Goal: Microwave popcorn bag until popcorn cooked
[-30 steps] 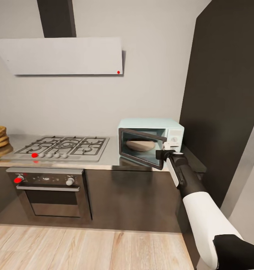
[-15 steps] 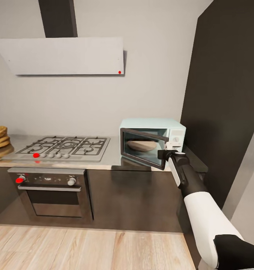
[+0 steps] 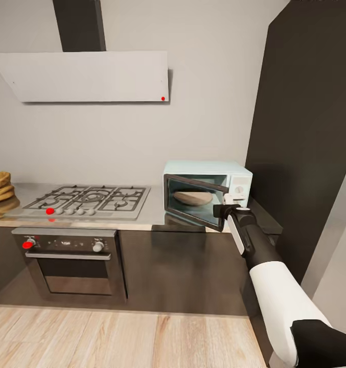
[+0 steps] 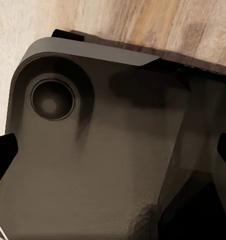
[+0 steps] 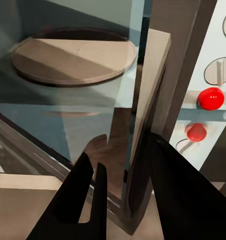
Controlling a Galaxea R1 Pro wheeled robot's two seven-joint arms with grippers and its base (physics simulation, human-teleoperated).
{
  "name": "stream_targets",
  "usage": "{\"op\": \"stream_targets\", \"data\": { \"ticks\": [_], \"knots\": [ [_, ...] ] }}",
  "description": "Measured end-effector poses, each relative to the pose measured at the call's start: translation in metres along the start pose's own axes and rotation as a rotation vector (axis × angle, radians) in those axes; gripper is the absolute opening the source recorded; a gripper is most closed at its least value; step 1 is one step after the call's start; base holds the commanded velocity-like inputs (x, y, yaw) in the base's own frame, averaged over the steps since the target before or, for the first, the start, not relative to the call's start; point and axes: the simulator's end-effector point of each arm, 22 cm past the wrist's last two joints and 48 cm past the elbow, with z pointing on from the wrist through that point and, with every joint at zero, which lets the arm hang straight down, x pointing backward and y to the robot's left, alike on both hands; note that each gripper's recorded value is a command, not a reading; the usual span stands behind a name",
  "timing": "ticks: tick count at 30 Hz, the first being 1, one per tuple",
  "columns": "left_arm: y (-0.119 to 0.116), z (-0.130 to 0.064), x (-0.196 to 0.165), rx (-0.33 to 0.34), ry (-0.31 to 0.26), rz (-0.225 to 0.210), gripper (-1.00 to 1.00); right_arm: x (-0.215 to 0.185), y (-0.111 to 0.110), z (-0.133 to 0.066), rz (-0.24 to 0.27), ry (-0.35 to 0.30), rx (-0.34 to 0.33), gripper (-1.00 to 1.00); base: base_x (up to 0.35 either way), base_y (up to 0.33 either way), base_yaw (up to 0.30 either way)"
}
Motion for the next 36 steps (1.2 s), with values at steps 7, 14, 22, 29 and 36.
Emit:
{"op": "stream_targets", "data": {
  "ticks": [7, 14, 22, 29, 36],
  "knots": [
    [0.0, 0.0, 0.0, 0.0, 0.0, 0.001, 1.0, 0.0, 0.0, 0.0, 0.001, 0.0, -0.001, -1.0, 0.0, 0.0, 0.0],
    [0.0, 0.0, 0.0, 0.0, 0.001, 0.0, 1.0, 0.0, 0.008, 0.0, 0.005, -0.001, -0.026, -1.0, -0.088, 0.0, 0.0],
    [0.0, 0.0, 0.0, 0.0, 0.0, 0.0, 1.0, -0.001, 0.02, -0.001, 0.043, -0.003, -0.073, -1.0, -0.071, 0.0, 0.0],
    [0.0, 0.0, 0.0, 0.0, 0.0, 0.0, 1.0, -0.001, 0.02, -0.001, 0.044, -0.003, -0.072, -1.0, -0.001, 0.0, 0.0],
    [0.0, 0.0, 0.0, 0.0, 0.001, -0.001, 1.0, -0.001, 0.014, 0.0, 0.028, -0.003, -0.046, -1.0, 0.0, 0.072, 0.0]
  ]
}}
